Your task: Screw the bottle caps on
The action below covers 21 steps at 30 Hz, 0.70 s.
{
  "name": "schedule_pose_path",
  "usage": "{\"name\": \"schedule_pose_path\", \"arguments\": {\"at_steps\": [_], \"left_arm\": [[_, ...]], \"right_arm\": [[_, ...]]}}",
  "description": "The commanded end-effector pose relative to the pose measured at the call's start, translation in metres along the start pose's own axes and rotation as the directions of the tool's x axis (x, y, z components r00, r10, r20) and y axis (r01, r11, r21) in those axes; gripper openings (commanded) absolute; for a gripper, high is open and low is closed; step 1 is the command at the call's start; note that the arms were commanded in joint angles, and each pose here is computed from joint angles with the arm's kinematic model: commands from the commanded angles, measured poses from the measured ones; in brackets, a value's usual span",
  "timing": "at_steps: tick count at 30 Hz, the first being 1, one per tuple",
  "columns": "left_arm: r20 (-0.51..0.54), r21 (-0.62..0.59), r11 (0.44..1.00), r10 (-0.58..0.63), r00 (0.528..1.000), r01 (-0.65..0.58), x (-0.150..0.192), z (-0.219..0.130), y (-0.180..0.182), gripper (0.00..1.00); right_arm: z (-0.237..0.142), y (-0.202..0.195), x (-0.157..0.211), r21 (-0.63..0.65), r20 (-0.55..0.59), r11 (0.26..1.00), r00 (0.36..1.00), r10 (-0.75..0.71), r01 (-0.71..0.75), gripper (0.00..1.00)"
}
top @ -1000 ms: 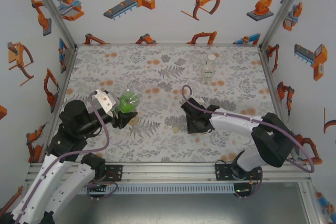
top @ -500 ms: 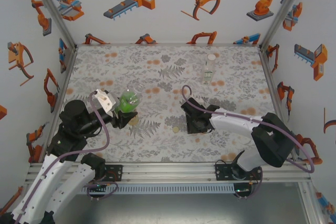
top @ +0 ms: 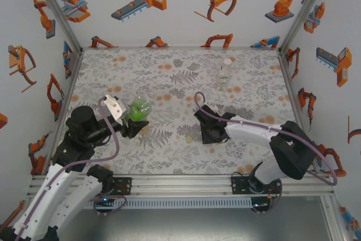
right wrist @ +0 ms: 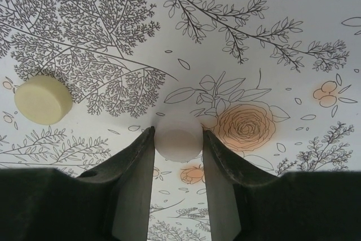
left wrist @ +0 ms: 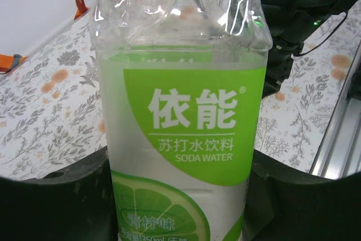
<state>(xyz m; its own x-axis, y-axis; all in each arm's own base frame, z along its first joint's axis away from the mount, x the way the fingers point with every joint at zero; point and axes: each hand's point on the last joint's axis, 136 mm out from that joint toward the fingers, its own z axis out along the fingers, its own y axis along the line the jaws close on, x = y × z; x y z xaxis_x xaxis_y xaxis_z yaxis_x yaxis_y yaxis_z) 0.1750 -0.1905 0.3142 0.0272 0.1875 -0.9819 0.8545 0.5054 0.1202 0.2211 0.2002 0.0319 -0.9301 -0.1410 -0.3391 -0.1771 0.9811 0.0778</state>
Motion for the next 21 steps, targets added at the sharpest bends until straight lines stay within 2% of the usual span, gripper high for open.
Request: {"name": "schedule_pose_path", "arguments": {"at_steps": [1, 7, 11, 14, 18, 21], "left_arm": [[0.014, 0.068, 0.998, -0.008, 1.000, 0.007, -0.004, 0.005, -0.008, 0.02], [-0.011, 0.162, 0.986, -0.027, 1.000, 0.028, -0.003, 0.016, -0.017, 0.02], [-0.023, 0.201, 0.980, -0.002, 1.000, 0.006, -0.002, 0.021, -0.024, 0.02], [-0.029, 0.238, 0.971, 0.026, 0.999, -0.018, -0.002, 0.024, -0.033, 0.02], [-0.061, 0.310, 0.950, 0.064, 0.996, -0.042, 0.001, 0.028, -0.050, 0.02], [-0.051, 0.414, 0.905, 0.130, 0.990, -0.098, 0.004, 0.029, -0.072, 0.02]], "right_arm": [[-0.022, 0.009, -0.015, -0.065, 0.055, 0.997, 0.998, -0.035, 0.038, 0.28], [-0.068, 0.029, -0.037, -0.223, 0.188, 0.967, 0.979, -0.079, 0.121, 0.23], [-0.115, 0.036, -0.053, -0.286, 0.344, 0.927, 0.929, -0.137, 0.242, 0.20], [-0.158, 0.047, -0.061, -0.333, 0.484, 0.868, 0.857, -0.178, 0.368, 0.20], [-0.222, 0.059, -0.066, -0.370, 0.665, 0.776, 0.729, -0.163, 0.511, 0.17], [-0.265, 0.075, -0.058, -0.389, 0.767, 0.650, 0.620, -0.163, 0.652, 0.16]]}}
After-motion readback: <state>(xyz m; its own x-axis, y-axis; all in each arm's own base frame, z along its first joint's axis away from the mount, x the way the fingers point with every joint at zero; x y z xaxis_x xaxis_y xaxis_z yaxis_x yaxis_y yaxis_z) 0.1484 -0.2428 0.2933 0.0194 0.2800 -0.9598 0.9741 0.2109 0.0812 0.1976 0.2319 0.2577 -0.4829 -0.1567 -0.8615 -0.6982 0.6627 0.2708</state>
